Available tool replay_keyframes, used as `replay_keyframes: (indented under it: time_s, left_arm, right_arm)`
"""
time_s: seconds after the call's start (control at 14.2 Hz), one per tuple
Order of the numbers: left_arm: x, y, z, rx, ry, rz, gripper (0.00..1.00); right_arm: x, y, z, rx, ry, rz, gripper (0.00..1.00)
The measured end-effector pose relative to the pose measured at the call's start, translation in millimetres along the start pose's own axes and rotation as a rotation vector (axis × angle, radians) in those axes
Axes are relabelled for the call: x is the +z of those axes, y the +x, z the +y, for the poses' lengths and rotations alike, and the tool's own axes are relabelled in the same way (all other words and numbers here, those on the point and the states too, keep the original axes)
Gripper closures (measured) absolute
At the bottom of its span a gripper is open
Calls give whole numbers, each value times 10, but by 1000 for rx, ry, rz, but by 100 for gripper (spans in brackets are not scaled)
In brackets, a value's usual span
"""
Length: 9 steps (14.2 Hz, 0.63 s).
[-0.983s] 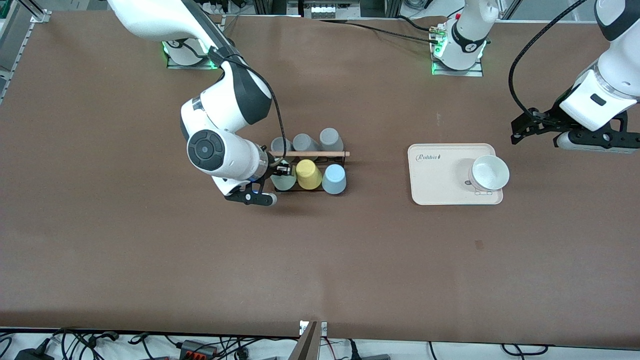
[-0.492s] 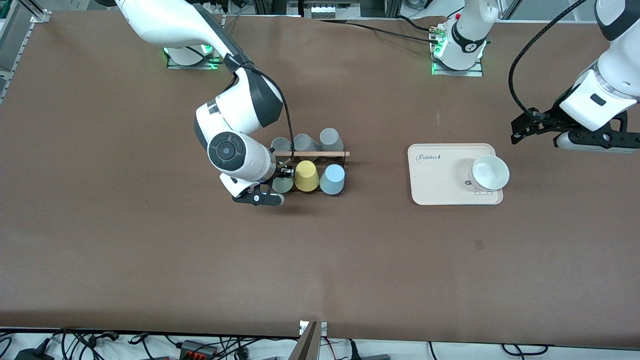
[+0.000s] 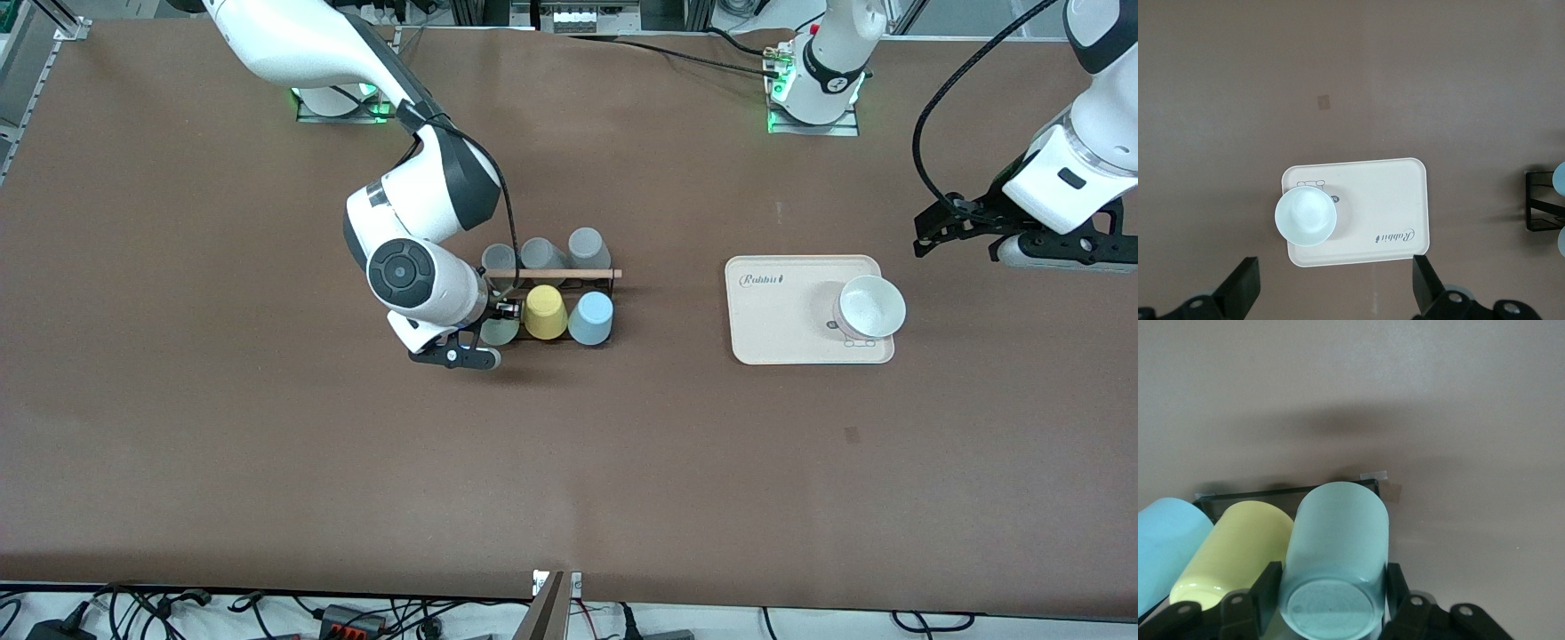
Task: Hang scattered cups on rack with three cups
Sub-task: 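Carry the pale green cup with the right gripper onto the rack, then open the right gripper and pull it back from the rack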
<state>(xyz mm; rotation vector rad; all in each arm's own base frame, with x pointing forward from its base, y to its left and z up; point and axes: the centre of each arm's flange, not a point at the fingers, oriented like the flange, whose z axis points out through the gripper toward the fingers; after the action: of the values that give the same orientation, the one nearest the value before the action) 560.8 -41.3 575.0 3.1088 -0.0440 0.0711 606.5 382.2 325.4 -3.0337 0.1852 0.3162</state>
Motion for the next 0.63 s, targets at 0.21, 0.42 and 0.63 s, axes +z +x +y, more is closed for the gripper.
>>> replay_keyframes:
  time_s: [0.21, 0.42, 0.63]
  left_arm:
    - [0, 0, 0, 0, 0, 0, 0]
    - [0, 0, 0, 0, 0, 0, 0]
    - [0, -1, 6, 1, 0, 0, 0]
  right_arm:
    - [-119, 11, -46, -5, 17, 23, 0]
    - [-319, 33, -81, -9, 39, 53, 0]
    - [-485, 229, 159, 34, 48, 72, 0]
